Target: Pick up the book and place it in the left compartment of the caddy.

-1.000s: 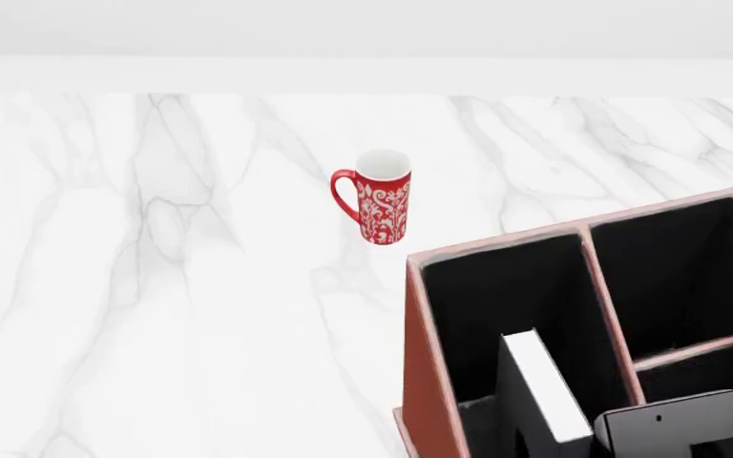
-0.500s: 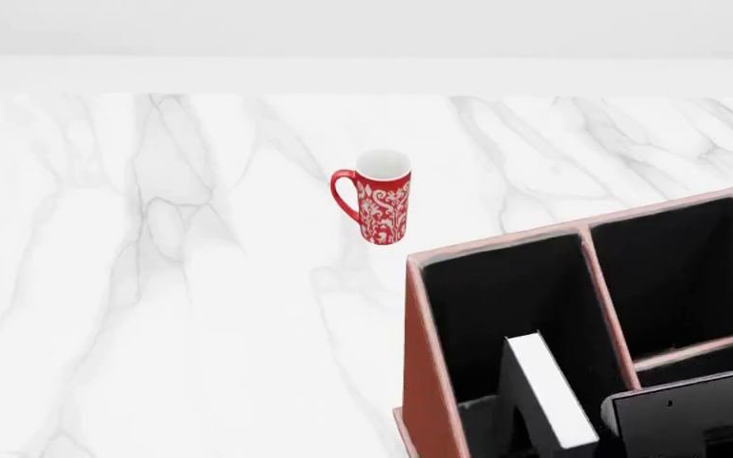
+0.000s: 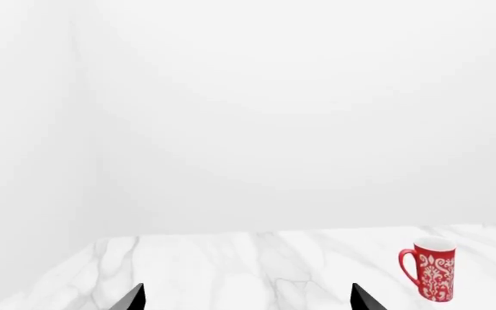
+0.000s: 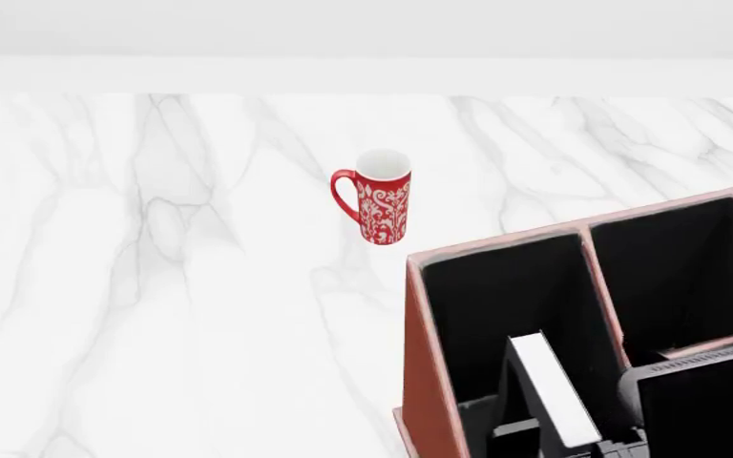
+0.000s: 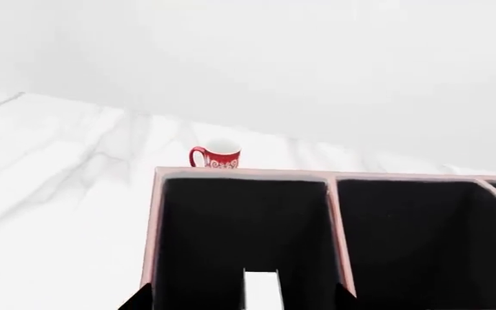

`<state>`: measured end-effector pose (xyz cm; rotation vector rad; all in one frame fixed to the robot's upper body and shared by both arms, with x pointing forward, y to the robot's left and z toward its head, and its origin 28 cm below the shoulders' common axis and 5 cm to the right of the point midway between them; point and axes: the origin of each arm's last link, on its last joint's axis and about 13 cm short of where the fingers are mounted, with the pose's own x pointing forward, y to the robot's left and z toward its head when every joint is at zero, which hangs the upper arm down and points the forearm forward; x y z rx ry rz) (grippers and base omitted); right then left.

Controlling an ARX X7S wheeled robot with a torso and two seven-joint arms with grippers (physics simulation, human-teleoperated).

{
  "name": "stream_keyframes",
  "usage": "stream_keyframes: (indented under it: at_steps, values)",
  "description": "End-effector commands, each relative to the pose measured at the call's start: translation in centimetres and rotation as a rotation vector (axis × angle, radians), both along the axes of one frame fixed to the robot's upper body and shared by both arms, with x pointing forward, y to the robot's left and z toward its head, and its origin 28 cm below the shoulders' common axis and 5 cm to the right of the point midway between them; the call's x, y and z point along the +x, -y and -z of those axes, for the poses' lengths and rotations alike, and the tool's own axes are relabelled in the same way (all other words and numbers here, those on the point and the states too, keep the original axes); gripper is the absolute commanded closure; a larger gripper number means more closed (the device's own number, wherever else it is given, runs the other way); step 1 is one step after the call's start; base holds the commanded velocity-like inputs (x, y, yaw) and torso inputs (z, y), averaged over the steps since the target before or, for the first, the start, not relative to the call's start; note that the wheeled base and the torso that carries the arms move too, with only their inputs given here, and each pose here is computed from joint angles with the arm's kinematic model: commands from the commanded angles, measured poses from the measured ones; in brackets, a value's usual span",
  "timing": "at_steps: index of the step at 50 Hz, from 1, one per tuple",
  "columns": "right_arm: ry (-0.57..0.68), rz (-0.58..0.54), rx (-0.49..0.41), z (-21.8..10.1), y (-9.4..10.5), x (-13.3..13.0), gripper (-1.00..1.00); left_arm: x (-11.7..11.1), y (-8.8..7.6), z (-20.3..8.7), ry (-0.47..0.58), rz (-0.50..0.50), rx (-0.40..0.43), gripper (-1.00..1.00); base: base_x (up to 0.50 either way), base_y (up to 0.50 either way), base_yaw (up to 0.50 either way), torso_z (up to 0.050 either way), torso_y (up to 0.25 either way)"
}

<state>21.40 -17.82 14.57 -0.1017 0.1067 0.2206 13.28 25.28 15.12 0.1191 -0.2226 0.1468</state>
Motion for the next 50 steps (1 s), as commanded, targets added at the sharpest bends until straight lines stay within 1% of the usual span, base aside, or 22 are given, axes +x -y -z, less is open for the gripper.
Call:
stream_keyframes:
  at_steps: [1,9,13,14,23,32,43,50]
  values:
    - [0.065,0.000,0.037,-2.1,-0.5,-0.9,-1.00,-0.1,0.1,-0.1,0.004,0.003,0.000,-1.00,0.00,0.00,0.00,0.000,0.000]
    - [0.093,0.001,0.052,-3.2,-1.0,-1.4,-1.00,-0.2,0.1,-0.1,0.005,0.004,-0.001,-1.00,0.00,0.00,0.00,0.000,0.000]
    - [0.107,0.023,0.062,-3.5,-1.2,-1.5,-1.00,-0.3,0.0,-0.2,0.008,0.005,-0.003,-1.00,0.00,0.00,0.00,0.000,0.000]
    - [0.112,0.021,0.075,-3.7,-1.3,-1.7,-1.00,-0.3,0.1,-0.3,0.010,0.006,-0.003,-1.00,0.00,0.00,0.00,0.000,0.000]
    - [0.174,0.030,0.071,-4.6,-2.3,-3.0,-1.00,-0.6,0.1,-0.5,0.019,0.011,-0.008,-1.00,0.00,0.00,0.00,0.000,0.000]
    - [0.206,0.013,0.091,-4.9,-3.2,-4.1,-1.00,-0.8,0.2,-0.6,0.029,0.018,-0.009,-1.00,0.00,0.00,0.00,0.000,0.000]
    - [0.246,0.015,0.116,-4.5,-3.7,-5.2,-1.00,-1.1,0.1,-0.9,0.043,0.014,-0.013,-1.00,0.00,0.00,0.00,0.000,0.000]
    - [0.274,0.015,0.108,-4.3,-3.8,-5.9,-1.00,-1.4,0.1,-1.1,0.051,0.013,-0.015,-1.00,0.00,0.00,0.00,0.000,0.000]
